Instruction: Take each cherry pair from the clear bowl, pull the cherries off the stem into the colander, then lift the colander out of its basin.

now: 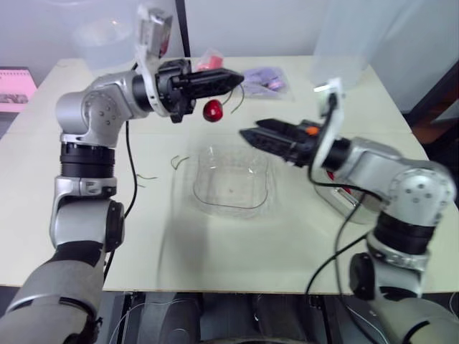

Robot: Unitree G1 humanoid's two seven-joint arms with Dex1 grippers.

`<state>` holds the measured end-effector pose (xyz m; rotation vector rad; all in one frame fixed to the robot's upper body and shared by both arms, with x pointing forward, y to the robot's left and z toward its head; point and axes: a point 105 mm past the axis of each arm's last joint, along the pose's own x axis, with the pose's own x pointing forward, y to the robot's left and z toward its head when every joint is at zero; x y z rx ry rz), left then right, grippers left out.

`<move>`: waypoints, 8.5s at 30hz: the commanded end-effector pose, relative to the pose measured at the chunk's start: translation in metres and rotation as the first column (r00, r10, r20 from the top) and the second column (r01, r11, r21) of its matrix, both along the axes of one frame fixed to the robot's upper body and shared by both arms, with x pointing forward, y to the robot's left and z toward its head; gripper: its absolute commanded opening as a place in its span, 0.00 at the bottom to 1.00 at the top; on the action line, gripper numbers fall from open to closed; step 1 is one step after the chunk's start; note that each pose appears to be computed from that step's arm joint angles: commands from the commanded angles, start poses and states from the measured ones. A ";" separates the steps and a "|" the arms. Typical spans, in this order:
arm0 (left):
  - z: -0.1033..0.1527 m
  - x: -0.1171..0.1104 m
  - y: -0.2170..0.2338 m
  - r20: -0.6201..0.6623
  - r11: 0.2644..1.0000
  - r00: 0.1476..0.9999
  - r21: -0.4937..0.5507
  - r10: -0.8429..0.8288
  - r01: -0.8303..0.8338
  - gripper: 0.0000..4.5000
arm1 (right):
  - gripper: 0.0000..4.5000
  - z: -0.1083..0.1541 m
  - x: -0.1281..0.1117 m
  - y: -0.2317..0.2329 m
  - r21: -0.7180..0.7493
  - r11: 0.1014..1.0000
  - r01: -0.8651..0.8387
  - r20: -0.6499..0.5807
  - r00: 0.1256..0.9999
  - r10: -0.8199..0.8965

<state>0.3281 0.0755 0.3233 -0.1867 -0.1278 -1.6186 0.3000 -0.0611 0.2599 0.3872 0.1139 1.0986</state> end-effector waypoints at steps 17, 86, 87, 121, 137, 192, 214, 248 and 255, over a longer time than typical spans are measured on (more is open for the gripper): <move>0.010 -0.009 0.001 0.038 1.000 0.999 -0.026 0.001 0.000 0.00 | 0.99 0.029 -0.003 0.049 0.162 0.986 -0.046 0.022 0.999 0.043; 0.014 0.006 0.013 0.073 0.995 0.993 -0.037 0.092 -0.089 0.00 | 0.16 -0.014 0.004 0.023 -0.171 0.985 0.028 0.056 0.998 -0.019; 0.013 0.007 0.014 0.072 0.995 0.993 -0.033 0.097 -0.095 0.06 | 0.16 -0.012 0.004 0.022 -0.172 0.985 0.033 0.061 0.998 -0.023; -0.036 0.001 -0.011 0.046 0.996 0.997 0.062 0.065 -0.068 0.99 | 0.16 -0.006 0.006 0.027 -0.198 0.980 0.032 0.107 0.994 -0.010; -0.033 0.006 -0.026 0.012 0.999 0.999 0.003 0.052 -0.052 0.25 | 0.16 -0.007 0.006 0.029 -0.211 0.977 0.028 0.109 0.994 -0.005; -0.010 0.018 0.014 0.140 0.978 0.970 0.030 0.201 -0.207 0.01 | 0.16 -0.004 0.000 -0.164 -0.611 0.623 0.489 0.353 0.872 -0.338; -0.017 0.027 0.018 0.120 0.966 0.960 0.031 0.253 -0.258 0.00 | 0.98 0.002 0.005 -0.185 -0.584 0.614 0.531 0.384 0.847 -0.368; -0.128 0.024 0.165 -0.126 0.628 0.616 0.209 0.778 -0.750 0.87 | 1.00 -0.013 -0.014 0.028 -0.528 0.846 -0.068 0.341 0.896 0.285; -0.097 0.014 0.176 -0.020 0.595 0.604 0.201 0.797 -0.778 0.87 | 1.00 0.005 0.002 -0.007 -0.415 0.908 0.053 0.356 0.928 0.109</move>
